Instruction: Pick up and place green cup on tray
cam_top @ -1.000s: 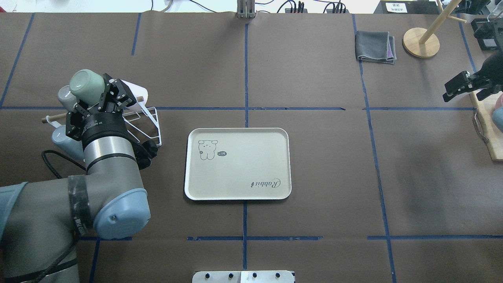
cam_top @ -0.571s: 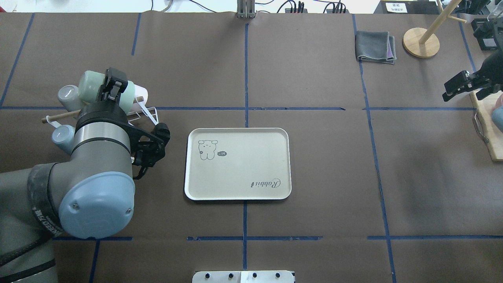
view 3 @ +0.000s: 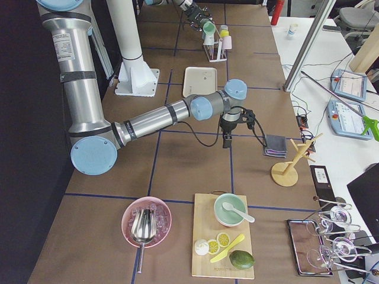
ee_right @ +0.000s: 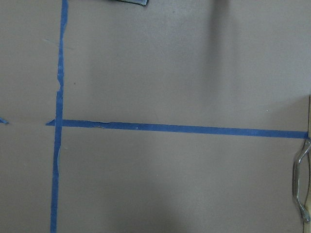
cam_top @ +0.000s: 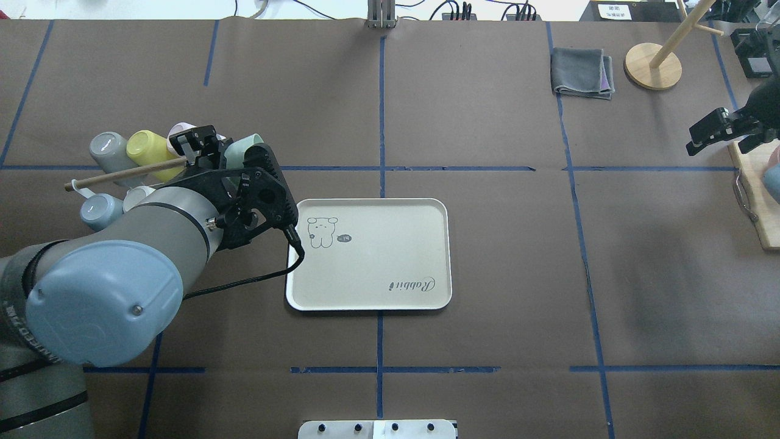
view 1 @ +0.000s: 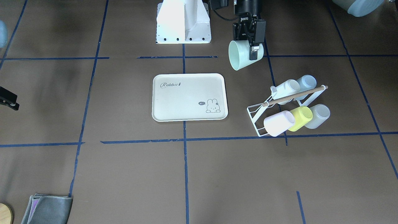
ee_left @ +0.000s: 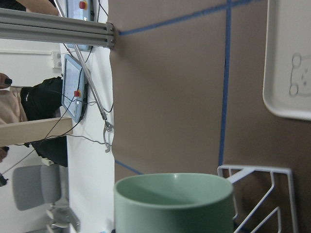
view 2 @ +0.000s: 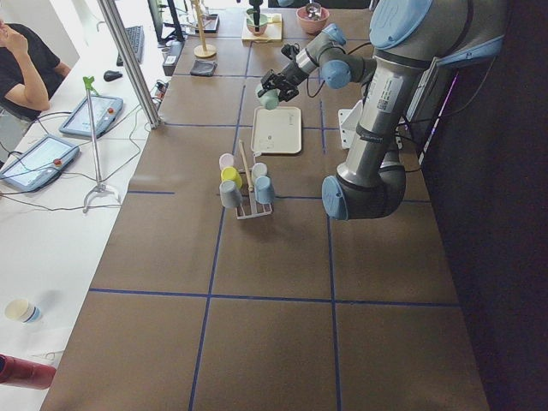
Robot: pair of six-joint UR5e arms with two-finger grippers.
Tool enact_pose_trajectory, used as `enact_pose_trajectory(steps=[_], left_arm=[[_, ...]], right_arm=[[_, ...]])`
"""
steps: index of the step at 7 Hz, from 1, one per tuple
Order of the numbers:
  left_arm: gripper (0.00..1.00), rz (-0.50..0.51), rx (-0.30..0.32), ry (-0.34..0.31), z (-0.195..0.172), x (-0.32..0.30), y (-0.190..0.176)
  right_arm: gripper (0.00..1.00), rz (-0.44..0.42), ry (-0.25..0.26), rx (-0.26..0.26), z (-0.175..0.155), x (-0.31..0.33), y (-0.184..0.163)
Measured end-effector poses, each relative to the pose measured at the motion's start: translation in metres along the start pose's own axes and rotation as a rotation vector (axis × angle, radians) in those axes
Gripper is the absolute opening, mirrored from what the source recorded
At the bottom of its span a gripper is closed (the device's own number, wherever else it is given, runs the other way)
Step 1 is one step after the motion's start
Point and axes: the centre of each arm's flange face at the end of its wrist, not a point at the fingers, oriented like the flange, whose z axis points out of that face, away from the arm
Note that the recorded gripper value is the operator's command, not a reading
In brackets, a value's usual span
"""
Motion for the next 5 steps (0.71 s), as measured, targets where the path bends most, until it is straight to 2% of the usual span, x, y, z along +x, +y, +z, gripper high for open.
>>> enact_pose_trajectory(steps=[2, 3, 5], left_arm=[[0.18, -0.326, 0.148, 0.080, 0.021, 0.018, -0.021], [0.18, -0.436, 0.217, 0.118, 0.042, 0.032, -0.028], [0.19, -0.557, 0.358, 0.187, 0.078, 0.055, -0.032]], right_arm=[[1.00, 0.000, 0.002, 0.001, 0.000, 0.000, 0.000], [1.00, 0.000, 0.002, 0.001, 0.000, 0.000, 0.000], [1.00, 0.001, 0.003, 0.002, -0.001, 0.001, 0.000]])
